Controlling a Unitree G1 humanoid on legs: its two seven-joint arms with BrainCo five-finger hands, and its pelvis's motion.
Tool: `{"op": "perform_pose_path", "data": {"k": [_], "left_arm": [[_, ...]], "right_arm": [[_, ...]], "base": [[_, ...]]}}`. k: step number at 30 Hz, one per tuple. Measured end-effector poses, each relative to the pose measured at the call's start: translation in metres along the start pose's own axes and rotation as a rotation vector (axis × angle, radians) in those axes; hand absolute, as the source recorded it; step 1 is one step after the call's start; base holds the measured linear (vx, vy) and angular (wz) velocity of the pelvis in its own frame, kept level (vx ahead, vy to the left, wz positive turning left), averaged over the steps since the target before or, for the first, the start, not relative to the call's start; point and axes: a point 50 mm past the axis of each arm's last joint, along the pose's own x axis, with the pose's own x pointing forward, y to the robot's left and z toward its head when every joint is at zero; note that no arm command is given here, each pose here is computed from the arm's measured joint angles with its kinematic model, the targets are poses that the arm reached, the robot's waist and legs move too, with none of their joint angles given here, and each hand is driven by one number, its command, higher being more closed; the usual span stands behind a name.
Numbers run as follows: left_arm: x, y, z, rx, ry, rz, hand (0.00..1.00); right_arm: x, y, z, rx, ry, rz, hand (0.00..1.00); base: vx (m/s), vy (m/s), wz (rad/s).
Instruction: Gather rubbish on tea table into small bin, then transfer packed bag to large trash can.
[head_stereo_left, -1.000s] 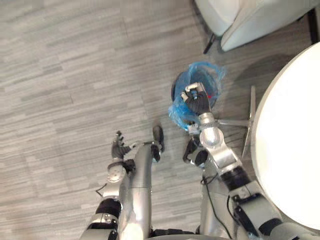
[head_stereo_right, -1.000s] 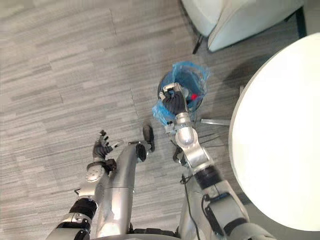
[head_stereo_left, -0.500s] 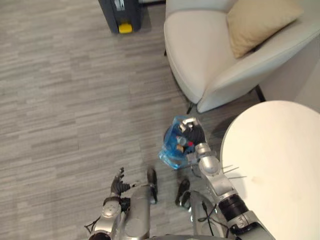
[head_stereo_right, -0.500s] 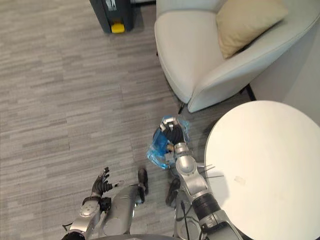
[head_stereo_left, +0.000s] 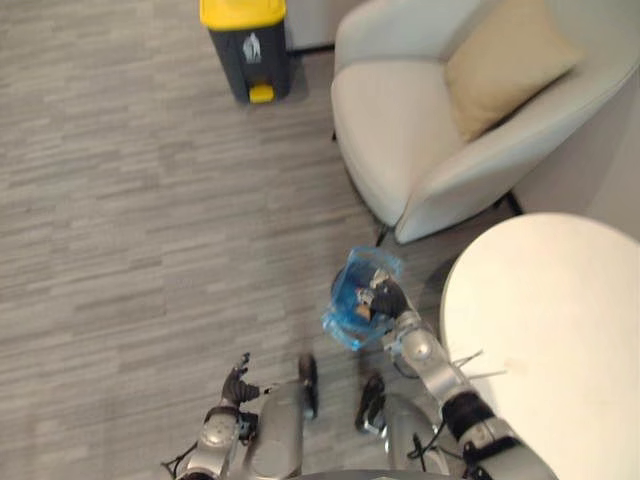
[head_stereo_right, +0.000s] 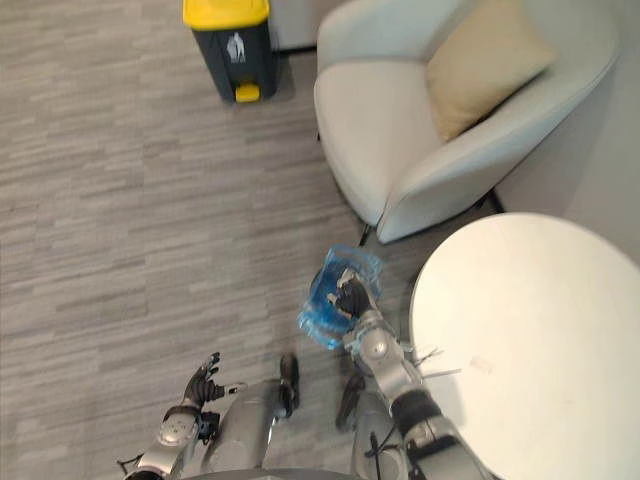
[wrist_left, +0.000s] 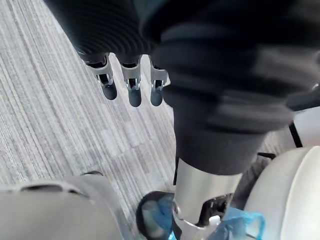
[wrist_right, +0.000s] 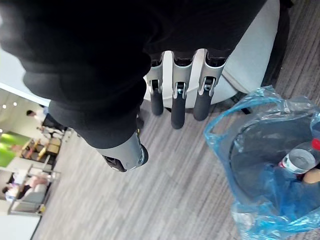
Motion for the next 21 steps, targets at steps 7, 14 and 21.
{"op": "perform_pose_path", "data": {"k": [7, 14, 21], "left_arm": [[0.028, -0.007, 0.095, -0.258, -0.264, 0.091, 0.0], [0.022, -0.003, 0.161, -0.465, -0.503, 0.118, 0.0], [0.023, 0.007, 0.159, -0.46, -0.498, 0.148, 0.0]], "right_arm": [[0.033, -0.051, 0.04, -0.168, -0.106, -0.159, 0.0], [0.053, -0.097, 0.105, -0.203, -0.248, -0.334, 0.0], [0.06, -0.131, 0.12, -0.197, -0.248, -0.453, 1.0]], "base": [[-0.14, 0.018, -0.06], [-0.07, 0.032, 0.17], [-0.09, 0.026, 0.05]]}}
